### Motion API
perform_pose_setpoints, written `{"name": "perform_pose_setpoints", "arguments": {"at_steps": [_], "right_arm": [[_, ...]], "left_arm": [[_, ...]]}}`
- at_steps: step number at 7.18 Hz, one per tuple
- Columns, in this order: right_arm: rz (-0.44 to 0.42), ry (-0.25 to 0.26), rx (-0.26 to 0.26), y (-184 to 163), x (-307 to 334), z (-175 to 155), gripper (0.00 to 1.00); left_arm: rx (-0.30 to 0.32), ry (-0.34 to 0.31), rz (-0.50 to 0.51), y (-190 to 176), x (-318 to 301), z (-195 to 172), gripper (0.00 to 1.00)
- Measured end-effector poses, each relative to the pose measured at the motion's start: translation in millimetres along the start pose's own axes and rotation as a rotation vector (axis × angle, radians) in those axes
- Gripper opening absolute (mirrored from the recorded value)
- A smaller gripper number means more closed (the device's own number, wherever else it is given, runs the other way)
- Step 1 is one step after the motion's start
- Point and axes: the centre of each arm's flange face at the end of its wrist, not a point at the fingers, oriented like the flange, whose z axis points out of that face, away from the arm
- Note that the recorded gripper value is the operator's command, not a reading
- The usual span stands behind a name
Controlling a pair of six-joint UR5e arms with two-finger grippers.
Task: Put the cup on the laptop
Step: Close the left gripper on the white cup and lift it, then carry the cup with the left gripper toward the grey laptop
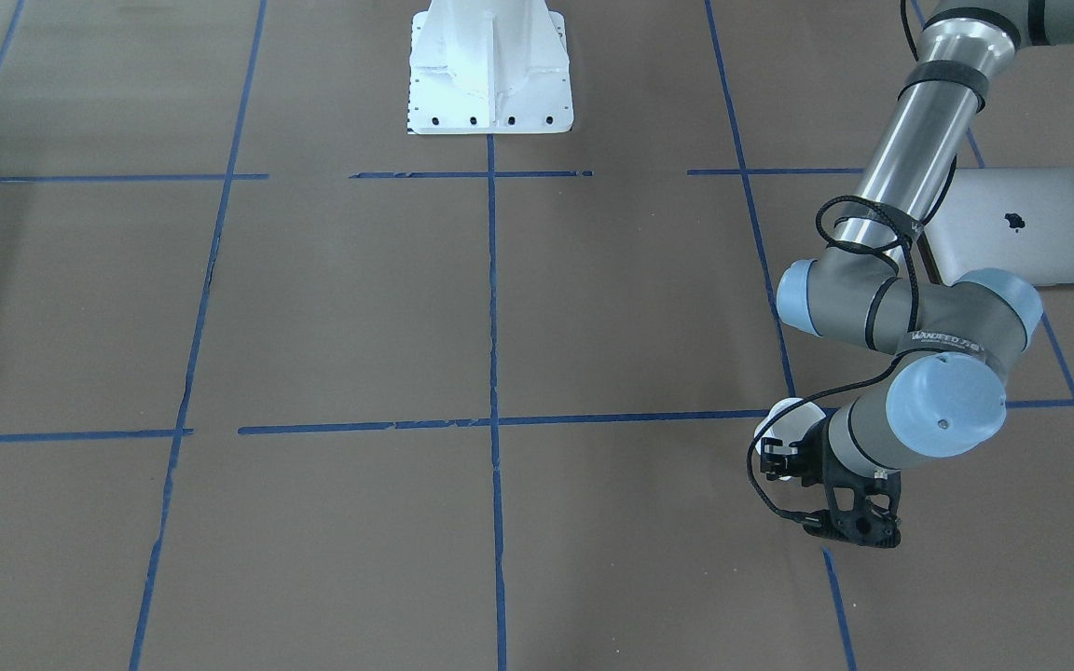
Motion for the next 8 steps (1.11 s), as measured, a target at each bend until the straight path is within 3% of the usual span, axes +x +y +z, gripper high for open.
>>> {"name": "perform_pose_setpoints", "arguments": {"at_steps": [3, 5, 6, 8], "right_arm": [[0.0, 0.0, 0.0, 0, 0, 0, 1.0], [0.0, 0.0, 0.0, 0, 0, 0, 1.0], [0.0, 0.0, 0.0, 0, 0, 0, 1.0], [0.0, 0.0, 0.0, 0, 0, 0, 1.0]], "left_arm": [[-0.004, 0.002, -0.004, 1, -2, -2, 0.0], [0.012, -0.009, -0.021, -4, -13, -42, 0.0], [0.021, -0.019, -0.024, 5, -27, -69, 0.0], [0.039, -0.034, -0.049, 58, -62, -113, 0.0]]}}
